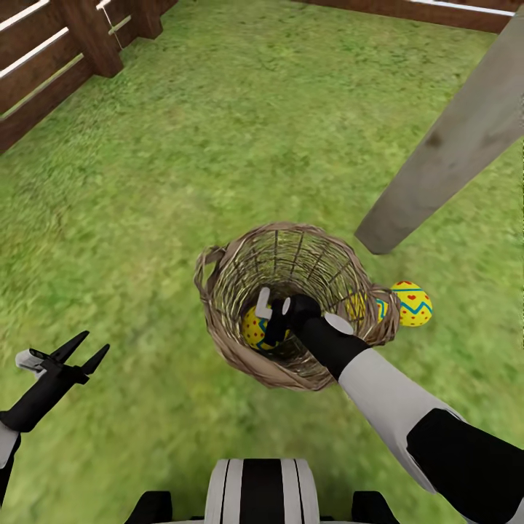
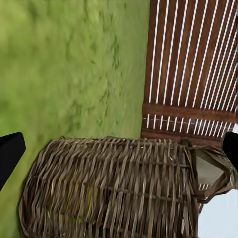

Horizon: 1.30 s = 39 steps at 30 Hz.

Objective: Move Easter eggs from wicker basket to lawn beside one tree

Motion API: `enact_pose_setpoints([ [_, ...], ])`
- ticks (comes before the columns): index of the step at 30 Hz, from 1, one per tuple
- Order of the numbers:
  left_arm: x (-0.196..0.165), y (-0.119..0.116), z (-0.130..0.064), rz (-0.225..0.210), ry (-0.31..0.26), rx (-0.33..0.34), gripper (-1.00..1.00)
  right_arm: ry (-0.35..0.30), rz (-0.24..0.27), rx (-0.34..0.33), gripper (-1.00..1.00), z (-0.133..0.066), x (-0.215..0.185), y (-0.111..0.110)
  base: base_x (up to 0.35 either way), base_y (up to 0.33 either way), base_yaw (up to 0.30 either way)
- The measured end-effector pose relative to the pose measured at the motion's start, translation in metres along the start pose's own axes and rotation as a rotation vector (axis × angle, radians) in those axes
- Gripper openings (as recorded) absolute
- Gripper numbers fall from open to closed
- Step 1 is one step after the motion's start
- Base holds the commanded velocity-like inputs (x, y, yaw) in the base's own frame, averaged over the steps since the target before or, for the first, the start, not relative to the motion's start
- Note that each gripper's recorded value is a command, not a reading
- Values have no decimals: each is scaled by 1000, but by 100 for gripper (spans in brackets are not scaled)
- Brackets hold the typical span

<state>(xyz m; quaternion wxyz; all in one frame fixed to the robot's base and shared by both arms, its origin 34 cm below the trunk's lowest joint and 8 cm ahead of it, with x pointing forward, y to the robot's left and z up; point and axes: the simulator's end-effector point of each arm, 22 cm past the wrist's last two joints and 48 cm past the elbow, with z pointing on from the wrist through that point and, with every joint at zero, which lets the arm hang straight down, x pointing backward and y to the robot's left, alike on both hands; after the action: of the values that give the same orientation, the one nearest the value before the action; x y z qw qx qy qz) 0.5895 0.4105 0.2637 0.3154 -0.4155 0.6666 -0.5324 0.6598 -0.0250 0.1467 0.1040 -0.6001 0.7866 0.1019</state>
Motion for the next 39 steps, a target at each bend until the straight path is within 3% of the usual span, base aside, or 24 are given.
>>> enact_pose_setpoints([
  [11, -1, -6, 1, 3, -1, 9, 100, 14, -8, 12, -100, -5, 2, -3, 0, 0, 0],
  [17, -1, -20, 3, 16, 4, 30, 100, 8, -15, 34, -100, -19, -3, -11, 0, 0, 0],
  [27, -7, -43, 4, 39, 4, 57, 100, -4, -7, 90, -100, -51, -16, -30, 0, 0, 0],
  [29, -9, -48, 3, 43, 4, 60, 100, 6, 28, 112, -100, -63, -18, -37, 0, 0, 0],
  [32, -10, -54, 3, 49, 3, 69, 100, -30, 43, 157, -100, -86, -37, -50, 0, 0, 0],
  [39, -12, -71, 4, 63, 1, 93, 100, -2, 68, 201, -100, -107, -28, -64, -107, 0, 0],
])
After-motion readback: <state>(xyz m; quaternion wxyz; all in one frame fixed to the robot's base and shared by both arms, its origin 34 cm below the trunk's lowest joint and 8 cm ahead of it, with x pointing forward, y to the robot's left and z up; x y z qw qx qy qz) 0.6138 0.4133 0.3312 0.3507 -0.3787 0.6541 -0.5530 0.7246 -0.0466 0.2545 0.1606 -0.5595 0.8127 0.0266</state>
